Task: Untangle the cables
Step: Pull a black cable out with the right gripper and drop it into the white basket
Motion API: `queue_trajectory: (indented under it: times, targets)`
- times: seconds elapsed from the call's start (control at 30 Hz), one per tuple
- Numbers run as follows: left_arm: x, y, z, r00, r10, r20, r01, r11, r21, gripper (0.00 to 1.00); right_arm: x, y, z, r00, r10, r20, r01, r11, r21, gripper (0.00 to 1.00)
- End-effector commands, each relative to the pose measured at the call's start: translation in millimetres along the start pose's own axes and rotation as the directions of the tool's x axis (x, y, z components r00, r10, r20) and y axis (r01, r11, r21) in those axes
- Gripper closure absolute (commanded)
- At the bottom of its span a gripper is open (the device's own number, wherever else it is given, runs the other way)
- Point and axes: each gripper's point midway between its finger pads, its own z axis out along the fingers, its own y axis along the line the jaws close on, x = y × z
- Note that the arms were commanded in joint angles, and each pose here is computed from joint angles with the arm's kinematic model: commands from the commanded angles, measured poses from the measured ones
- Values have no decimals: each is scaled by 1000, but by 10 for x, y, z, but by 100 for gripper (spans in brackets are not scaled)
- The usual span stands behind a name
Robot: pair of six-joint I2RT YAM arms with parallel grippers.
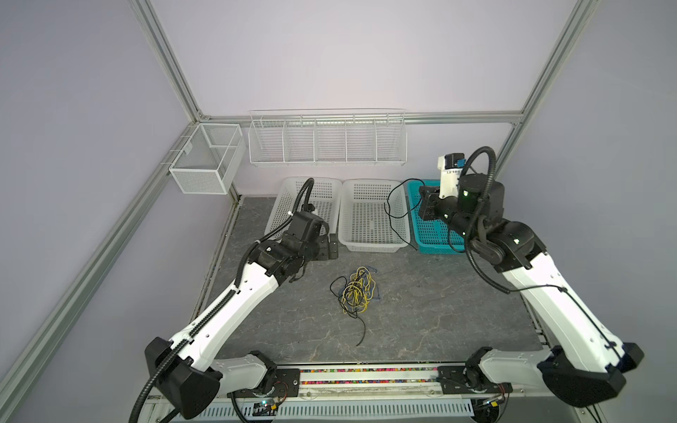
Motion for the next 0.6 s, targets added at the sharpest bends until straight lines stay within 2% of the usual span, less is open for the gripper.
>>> queue_trajectory:
  times: [0.0, 0.17, 0.33, 0.47, 0.57]
  targets:
    - [-8, 335, -80, 993, 21, 116, -5, 991, -131, 1, -74, 71, 249, 1000, 5, 4, -5, 999, -43, 94]
    - [-86, 592, -339, 963, -7, 269, 61, 980, -191, 1, 115, 17, 746, 997, 13, -80, -16, 1000, -27, 94]
    - [-120, 803, -586, 902, -61, 428, 158, 968, -195, 1, 369, -130, 1204, 988, 18, -156, -15, 1000, 24, 94]
    - [-106, 870, -714, 854, -94, 512, 198, 969, -151, 1, 635, -259, 1529, 977, 33, -211, -21, 998, 59, 94]
    - [-113, 866, -755, 840, -107, 531, 204, 971, -127, 1, 866, -291, 1733, 965, 45, -260, -32, 998, 54, 94]
